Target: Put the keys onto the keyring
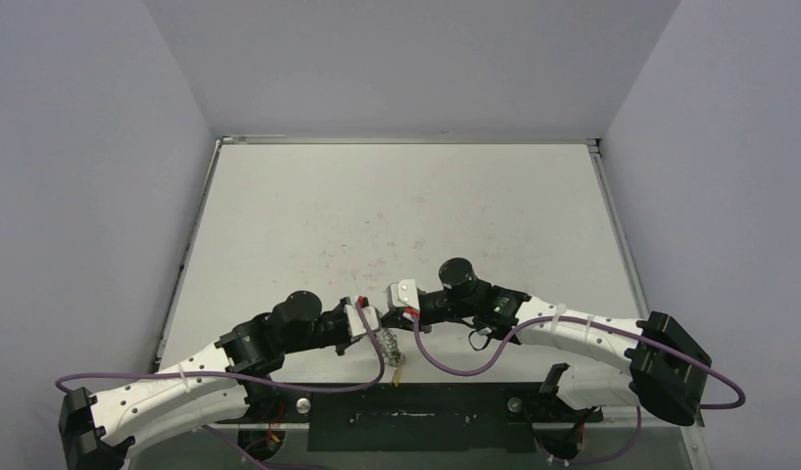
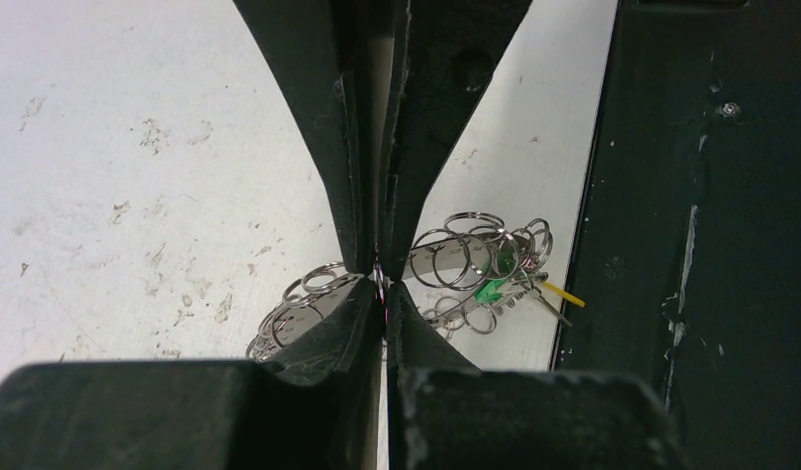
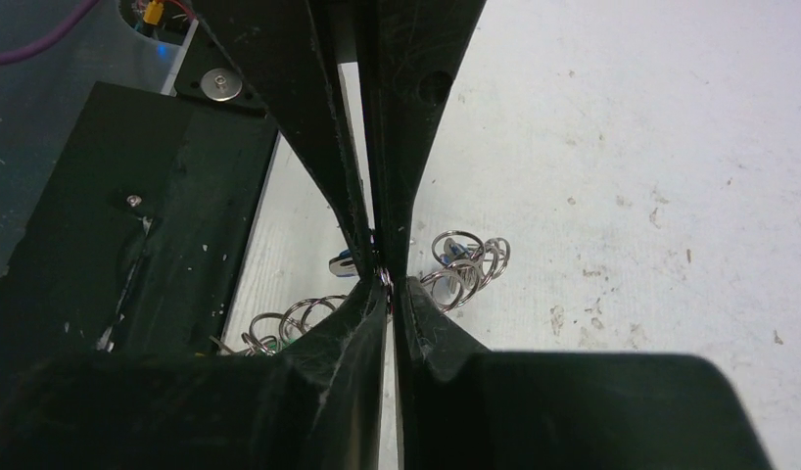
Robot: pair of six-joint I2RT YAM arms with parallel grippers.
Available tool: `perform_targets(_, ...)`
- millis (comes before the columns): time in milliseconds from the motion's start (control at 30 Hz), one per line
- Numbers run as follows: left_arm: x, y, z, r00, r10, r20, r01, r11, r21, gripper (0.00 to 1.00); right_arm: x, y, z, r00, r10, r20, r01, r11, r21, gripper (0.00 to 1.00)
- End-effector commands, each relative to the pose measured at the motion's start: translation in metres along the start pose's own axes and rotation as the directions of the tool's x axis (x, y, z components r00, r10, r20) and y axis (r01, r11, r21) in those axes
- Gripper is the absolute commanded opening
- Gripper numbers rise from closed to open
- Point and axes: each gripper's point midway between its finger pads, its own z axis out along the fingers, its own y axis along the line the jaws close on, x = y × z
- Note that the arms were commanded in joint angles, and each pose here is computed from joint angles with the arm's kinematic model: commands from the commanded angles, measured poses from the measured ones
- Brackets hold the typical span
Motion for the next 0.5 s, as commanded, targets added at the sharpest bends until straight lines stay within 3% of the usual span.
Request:
perform_targets(0,-0.038,0.006,-0.003,0.994,0.032,0.109,-0.031,0.999,-0.011,0.00,-0.030,-0.005,0.003,0.995,-0.061,0.084,0.061,0.998,-0.007,0.03)
perform_targets(167,-0.037,0.009,-0.005,0.993,0.021,0.113,-0.017,0.999,-0.036,0.00,-0.030,-0.004,0.003,0.994,-0.048,0.098,0.049,0.999,-0.006,0.00)
perform_targets(300,-0.031,0.011,-0.009,0.992,-0.004,0.124,0.012,0.998,-0.063,0.18,-0.039,-0.007,0.002,0.988,-0.034,0.154,0.030,0.999,0.027,0.00)
perform_targets(467,-0.024,0.008,-0.017,0.986,-0.034,0.162,0.047,0.996,-0.077,0.21,-0.048,-0.015,-0.001,0.976,0.001,0.220,-0.023,0.995,0.096,0.00)
